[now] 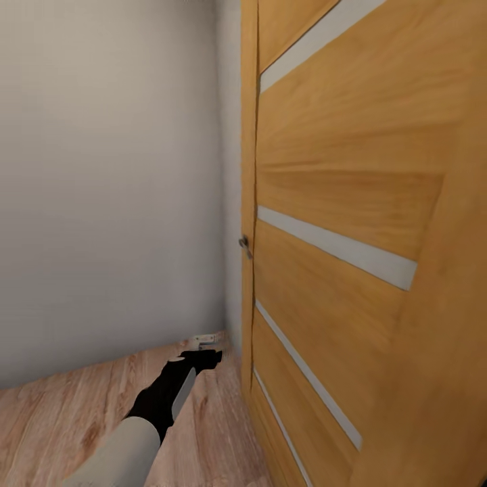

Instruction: Move the two storage containers from the living room to the garage. In the garage, place one container on the floor and stack the other container on top of it (either order is fine).

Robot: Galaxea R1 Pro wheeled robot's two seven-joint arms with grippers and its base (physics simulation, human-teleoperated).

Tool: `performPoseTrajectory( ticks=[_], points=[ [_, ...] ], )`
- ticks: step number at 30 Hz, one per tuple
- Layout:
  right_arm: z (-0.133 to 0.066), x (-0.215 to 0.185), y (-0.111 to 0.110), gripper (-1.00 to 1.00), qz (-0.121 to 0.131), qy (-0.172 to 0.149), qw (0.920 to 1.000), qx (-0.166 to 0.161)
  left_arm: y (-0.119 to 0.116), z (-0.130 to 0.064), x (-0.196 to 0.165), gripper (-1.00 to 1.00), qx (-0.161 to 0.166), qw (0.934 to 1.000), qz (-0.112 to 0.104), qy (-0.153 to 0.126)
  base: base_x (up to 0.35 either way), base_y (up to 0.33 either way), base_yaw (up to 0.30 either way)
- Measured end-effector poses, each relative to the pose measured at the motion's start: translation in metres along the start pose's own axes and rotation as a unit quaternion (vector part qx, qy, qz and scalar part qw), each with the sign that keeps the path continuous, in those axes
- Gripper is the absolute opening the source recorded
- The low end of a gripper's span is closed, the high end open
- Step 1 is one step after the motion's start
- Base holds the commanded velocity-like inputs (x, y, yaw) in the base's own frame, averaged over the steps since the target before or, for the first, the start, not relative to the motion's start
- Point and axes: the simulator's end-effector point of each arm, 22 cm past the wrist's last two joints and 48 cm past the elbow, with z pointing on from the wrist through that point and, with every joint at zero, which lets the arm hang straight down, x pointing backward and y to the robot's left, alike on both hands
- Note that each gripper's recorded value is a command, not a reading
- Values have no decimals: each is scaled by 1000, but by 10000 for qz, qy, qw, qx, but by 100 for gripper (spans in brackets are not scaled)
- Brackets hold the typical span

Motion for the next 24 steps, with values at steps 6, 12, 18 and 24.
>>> performPoseTrajectory(
  ticks=[6, 12, 18, 24],
  points=[
    [0, 0, 0, 100, 0, 0, 10000, 0, 3, 12, 83, 100, -32, 9986, -12, 525, 0, 0, 289],
    [0, 0, 0, 100, -3, 1, 10000, -4, 44, -15, 247, 100, -375, 9947, 13, 954, 0, 0, 289],
    [0, 0, 0, 100, -3, 1, 10000, -9, 64, -82, 380, 100, -564, 9886, -50, 1398, 0, 0, 289],
    [0, 0, 1, 100, -5, 0, 10000, -13, 86, -148, 450, 100, -1053, 9871, -55, 1202, 0, 0, 289]
  ],
)
